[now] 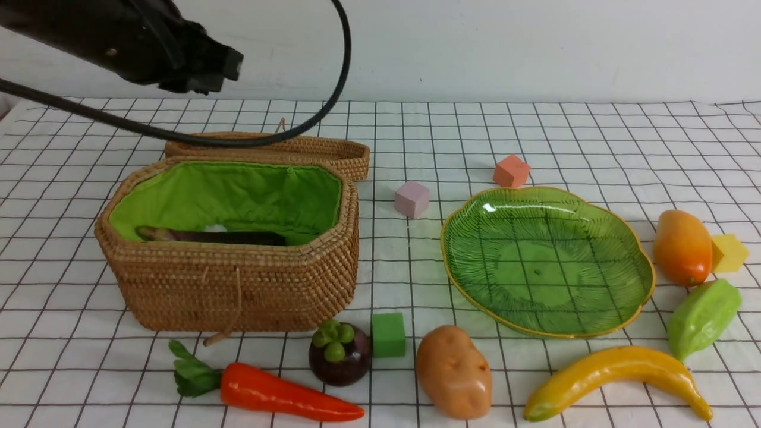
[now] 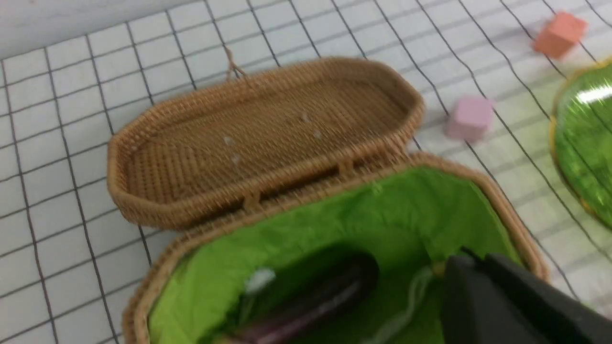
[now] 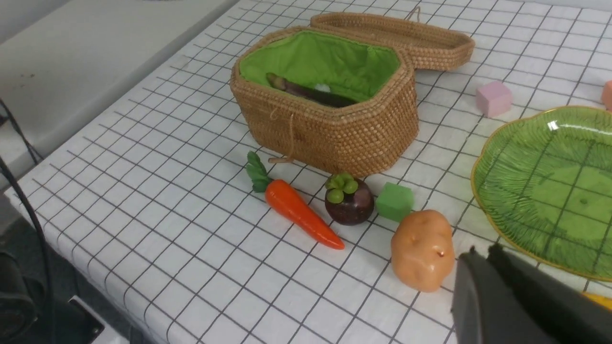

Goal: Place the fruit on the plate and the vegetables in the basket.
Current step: Use the left arm to grab a carrot and put it into the left basket

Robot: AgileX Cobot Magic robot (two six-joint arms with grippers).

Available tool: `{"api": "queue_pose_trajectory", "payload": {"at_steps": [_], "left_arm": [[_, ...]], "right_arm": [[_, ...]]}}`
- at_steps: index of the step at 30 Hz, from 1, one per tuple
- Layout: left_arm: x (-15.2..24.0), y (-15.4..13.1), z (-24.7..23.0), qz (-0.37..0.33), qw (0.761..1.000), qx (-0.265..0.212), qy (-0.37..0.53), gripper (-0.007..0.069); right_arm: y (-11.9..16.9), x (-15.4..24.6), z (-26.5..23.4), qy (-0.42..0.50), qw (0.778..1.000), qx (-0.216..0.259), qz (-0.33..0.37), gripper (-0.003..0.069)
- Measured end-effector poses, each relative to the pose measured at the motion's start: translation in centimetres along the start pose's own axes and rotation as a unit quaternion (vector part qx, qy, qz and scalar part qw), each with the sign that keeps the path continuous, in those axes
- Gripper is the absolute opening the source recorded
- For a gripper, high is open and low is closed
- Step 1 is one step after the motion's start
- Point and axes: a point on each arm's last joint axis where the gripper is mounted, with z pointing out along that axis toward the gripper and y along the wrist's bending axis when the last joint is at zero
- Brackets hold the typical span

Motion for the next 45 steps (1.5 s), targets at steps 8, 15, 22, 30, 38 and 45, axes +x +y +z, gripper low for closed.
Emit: {"api": "queue_pose_trajectory", "payload": {"at_steps": [8,15,22,30,38,45], "left_arm": [[9.5,-5.9,-1.4,0.244,0.955,0.129,0.106,-0.0013],[13.9,-9.6,2.7,0.332,0.922,0.168,0.108,0.0048],[15.5,-9.6,7.2,0.347,0.908,0.176,0.157,0.037],[16.8,-9.2,9.9,0.399,0.881,0.171,0.19,0.0509],[19.0,-8.6,13.4,0.454,0.842,0.168,0.238,0.0482],[19.8,-8.6,12.7,0.455,0.82,0.195,0.288,0.0379]], "right_arm": [[0.1,0.9,0.0,0.048,0.998,-0.009,-0.039,0.0038],[0.3,1.5,-0.1,0.08,0.995,-0.019,-0.055,0.0038],[1.1,2.2,-0.3,0.116,0.986,-0.07,-0.096,0.0038],[1.8,2.1,-0.4,0.103,0.981,-0.111,-0.122,0.0038],[2.0,2.1,-0.5,0.1,0.98,-0.122,-0.122,0.0038],[2.0,2.1,-0.5,0.1,0.98,-0.122,-0.122,0.0038]]}}
